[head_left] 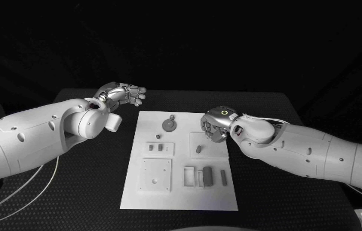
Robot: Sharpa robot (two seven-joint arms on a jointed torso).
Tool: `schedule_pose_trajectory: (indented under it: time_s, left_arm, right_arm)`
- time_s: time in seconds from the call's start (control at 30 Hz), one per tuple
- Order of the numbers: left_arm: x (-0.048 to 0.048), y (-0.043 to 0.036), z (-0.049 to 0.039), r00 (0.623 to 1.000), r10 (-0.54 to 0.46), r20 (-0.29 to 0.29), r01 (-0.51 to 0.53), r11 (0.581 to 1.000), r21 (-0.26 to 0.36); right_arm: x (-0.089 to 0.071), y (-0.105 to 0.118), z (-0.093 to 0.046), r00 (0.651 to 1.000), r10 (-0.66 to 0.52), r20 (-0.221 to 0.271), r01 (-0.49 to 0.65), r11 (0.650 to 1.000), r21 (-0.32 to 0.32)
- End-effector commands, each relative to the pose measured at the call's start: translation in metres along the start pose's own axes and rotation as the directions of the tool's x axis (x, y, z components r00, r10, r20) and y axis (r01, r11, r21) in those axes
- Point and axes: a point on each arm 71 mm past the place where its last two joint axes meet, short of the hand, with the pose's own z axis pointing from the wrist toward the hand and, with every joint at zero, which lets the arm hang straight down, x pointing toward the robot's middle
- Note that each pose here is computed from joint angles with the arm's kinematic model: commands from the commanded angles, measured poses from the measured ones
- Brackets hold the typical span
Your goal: Assemble the parts on the task board
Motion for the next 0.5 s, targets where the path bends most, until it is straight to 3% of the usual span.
schedule_pose_trajectory:
  time_s: [0.03,0.17,0.3,0.5]
  left_arm:
    - [0.0015,-0.0015,0.0004,1.0,-0.002,-0.013,0.002,1.0,0.009]
    - [-0.0001,-0.0011,0.0002,1.0,-0.002,-0.01,0.002,1.0,0.007]
    - [-0.0014,-0.0009,0.0,1.0,-0.001,-0.006,0.001,1.0,0.007]
    - [-0.0015,-0.0008,0.0013,1.0,-0.003,-0.004,0.003,1.0,0.006]
  right_arm:
    - [-0.002,0.001,-0.001,0.999,0.015,-0.041,-0.016,1.0,-0.02]
    - [-0.011,-0.001,-0.003,0.996,0.069,-0.053,-0.07,0.997,-0.016]
    - [-0.022,0.001,-0.004,0.991,0.129,-0.03,-0.129,0.991,-0.023]
    - [-0.034,0.023,-0.001,0.967,0.255,0.013,-0.253,0.963,-0.095]
